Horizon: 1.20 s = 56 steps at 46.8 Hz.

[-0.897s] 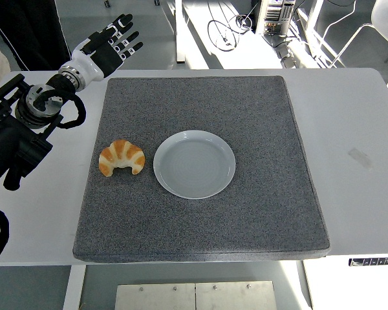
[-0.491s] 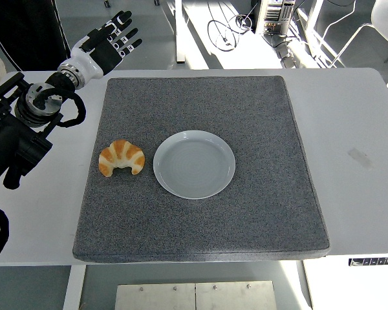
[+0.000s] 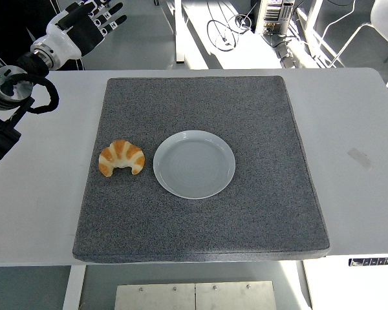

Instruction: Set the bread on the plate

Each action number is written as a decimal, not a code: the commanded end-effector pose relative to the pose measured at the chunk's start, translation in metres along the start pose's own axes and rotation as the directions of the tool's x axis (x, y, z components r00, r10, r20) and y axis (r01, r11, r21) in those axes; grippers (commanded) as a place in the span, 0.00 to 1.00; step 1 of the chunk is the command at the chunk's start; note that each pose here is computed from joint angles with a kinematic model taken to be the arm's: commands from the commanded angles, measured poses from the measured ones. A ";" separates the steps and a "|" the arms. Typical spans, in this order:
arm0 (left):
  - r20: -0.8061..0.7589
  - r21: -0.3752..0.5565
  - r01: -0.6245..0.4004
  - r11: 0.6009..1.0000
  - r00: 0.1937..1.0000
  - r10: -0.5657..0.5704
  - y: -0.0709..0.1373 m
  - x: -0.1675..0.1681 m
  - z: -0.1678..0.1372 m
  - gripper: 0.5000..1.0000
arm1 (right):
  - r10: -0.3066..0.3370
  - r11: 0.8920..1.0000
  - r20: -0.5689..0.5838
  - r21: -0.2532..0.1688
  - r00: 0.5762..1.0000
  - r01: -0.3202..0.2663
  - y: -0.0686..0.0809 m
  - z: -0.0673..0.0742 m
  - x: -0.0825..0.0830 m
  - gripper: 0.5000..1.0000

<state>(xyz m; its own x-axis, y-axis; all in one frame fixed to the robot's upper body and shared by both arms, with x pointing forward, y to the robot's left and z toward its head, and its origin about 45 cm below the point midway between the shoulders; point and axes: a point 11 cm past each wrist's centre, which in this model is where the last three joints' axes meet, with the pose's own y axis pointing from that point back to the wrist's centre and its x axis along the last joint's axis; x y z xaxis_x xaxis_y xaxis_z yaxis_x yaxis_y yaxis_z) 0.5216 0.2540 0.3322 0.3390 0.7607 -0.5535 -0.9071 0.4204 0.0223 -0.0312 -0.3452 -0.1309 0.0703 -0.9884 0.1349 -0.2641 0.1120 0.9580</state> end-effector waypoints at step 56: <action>0.864 0.498 -0.175 0.849 0.023 -0.502 0.082 -0.010 -0.009 0.94 | 0.000 1.000 0.000 0.000 1.000 0.000 0.000 0.000 0.000 1.00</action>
<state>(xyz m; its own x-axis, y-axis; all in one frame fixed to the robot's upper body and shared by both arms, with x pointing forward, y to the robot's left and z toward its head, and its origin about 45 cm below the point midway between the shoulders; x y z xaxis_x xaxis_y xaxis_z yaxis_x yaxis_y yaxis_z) 0.4424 0.2783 0.3328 0.6833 0.2919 0.6692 -0.7092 0.4831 0.5134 -0.0314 -0.3453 -0.1309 0.0704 -0.9883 0.1355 -0.2638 0.1126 0.9580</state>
